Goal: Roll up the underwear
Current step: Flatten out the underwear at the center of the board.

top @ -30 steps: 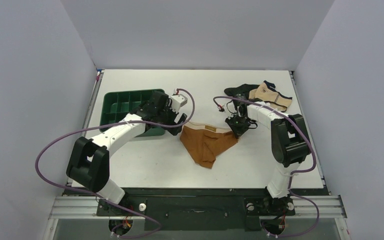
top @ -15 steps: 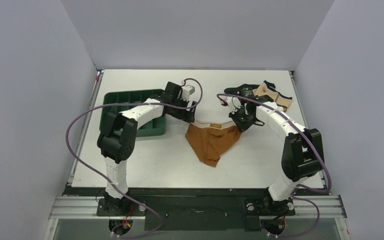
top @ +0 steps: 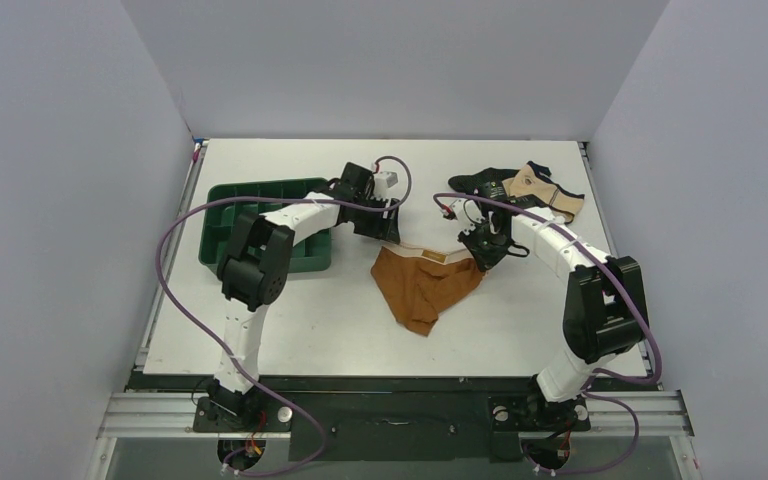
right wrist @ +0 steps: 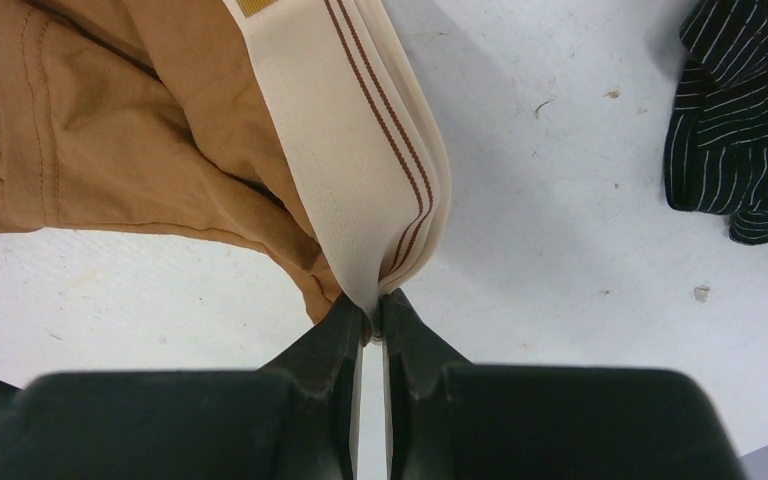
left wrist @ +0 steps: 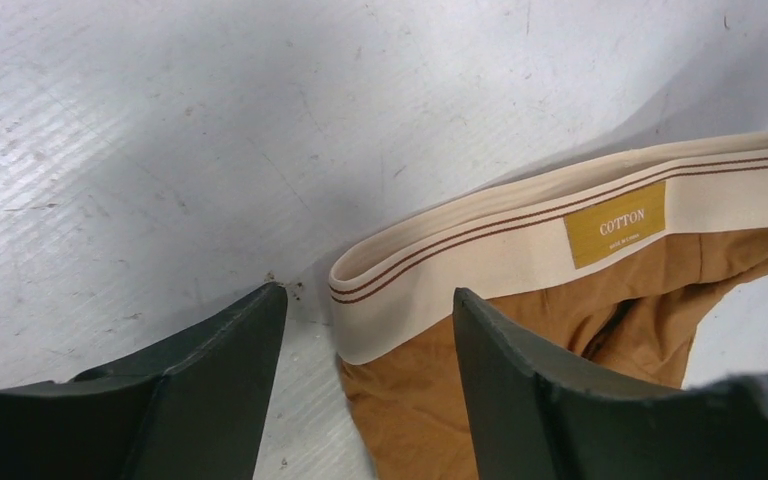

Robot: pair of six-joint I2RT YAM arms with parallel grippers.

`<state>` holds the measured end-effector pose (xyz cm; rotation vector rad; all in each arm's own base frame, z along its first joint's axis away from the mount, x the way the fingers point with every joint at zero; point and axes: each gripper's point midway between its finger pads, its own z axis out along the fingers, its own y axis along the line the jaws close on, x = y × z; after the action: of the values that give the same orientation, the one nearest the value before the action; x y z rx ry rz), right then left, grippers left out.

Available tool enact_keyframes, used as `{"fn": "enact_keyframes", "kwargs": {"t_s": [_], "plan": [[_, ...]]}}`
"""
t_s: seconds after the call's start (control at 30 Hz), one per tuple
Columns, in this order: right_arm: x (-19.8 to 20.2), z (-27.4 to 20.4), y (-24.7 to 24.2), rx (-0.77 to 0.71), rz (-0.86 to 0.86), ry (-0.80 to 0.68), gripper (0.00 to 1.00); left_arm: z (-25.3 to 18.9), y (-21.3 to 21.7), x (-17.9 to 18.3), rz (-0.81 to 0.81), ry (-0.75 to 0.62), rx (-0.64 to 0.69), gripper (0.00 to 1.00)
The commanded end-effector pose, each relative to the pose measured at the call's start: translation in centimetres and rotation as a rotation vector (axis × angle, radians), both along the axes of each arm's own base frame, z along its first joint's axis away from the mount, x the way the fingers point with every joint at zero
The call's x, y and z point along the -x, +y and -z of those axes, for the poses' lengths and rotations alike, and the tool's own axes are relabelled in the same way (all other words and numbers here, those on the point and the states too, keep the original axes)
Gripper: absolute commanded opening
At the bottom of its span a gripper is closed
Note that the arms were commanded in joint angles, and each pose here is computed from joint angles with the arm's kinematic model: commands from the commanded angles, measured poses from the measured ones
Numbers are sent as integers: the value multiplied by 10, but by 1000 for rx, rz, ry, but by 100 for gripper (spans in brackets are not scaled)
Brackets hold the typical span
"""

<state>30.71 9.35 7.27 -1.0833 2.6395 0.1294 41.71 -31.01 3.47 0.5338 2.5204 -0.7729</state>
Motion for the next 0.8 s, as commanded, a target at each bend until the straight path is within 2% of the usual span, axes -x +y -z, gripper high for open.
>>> {"fn": "enact_keyframes", "kwargs": {"t_s": [0.0,0.2,0.33,0.37,0.43,0.6,0.77], "plan": [[-5,-19,1,-12,-10,-68,0,4,-11,9,28,54,57,56],[-7,-23,1,-12,-6,-82,0,16,-6,18,38,69,41,40],[-10,-31,1,-15,4,-106,0,9,-4,16,46,73,66,18],[-11,-34,0,-11,4,-115,0,-1,-5,16,57,64,84,10],[-12,-42,-3,-1,0,-136,0,-20,-3,14,74,39,108,0],[-8,-70,-12,39,-43,-179,0,-84,7,19,167,-57,183,0],[-8,-107,-20,87,-104,-251,0,-164,19,37,261,-252,229,0]]}}
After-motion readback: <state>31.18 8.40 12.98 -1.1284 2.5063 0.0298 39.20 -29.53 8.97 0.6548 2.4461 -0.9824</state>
